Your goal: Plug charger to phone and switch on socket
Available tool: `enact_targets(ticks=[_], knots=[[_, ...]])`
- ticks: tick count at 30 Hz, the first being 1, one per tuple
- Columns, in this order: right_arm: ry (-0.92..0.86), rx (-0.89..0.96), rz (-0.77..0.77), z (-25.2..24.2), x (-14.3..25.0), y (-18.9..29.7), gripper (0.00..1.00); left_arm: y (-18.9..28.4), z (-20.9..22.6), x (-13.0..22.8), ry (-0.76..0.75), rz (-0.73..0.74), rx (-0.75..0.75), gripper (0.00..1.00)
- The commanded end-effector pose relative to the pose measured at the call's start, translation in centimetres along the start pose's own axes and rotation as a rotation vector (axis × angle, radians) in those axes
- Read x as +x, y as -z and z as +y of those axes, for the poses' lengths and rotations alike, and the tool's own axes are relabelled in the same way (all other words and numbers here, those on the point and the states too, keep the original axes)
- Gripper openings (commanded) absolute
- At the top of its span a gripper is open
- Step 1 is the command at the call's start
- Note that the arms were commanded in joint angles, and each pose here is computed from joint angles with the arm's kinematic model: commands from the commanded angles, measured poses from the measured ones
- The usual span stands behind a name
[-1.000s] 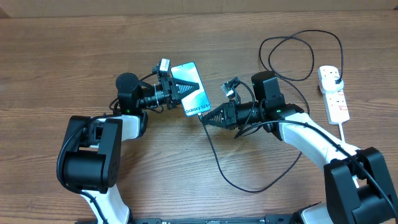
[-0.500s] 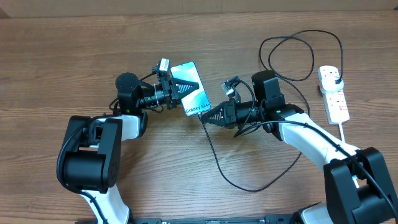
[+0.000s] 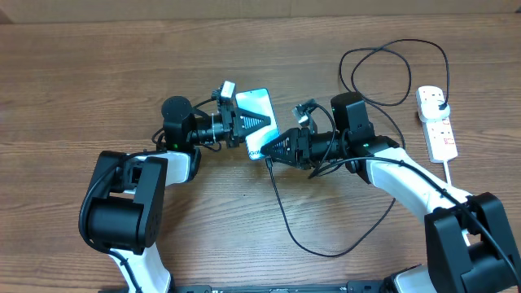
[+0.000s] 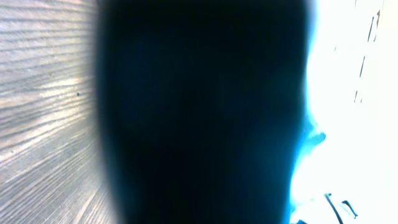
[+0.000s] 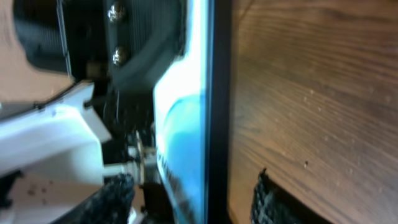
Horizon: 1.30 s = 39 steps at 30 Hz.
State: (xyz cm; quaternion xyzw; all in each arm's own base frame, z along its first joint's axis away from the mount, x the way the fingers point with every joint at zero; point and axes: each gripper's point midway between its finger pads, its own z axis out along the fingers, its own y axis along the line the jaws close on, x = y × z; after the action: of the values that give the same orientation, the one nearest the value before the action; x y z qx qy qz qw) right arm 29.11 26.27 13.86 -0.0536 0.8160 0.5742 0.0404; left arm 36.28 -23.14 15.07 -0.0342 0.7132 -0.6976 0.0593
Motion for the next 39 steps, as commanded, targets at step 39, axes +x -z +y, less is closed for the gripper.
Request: enact_targets(ticks=[39], knots=[[0.208,0.411,-0.170,1.2,3.9,8.7,0.92,-1.4,9.1,1.8,-0.275,0.167,-0.676,0.04]])
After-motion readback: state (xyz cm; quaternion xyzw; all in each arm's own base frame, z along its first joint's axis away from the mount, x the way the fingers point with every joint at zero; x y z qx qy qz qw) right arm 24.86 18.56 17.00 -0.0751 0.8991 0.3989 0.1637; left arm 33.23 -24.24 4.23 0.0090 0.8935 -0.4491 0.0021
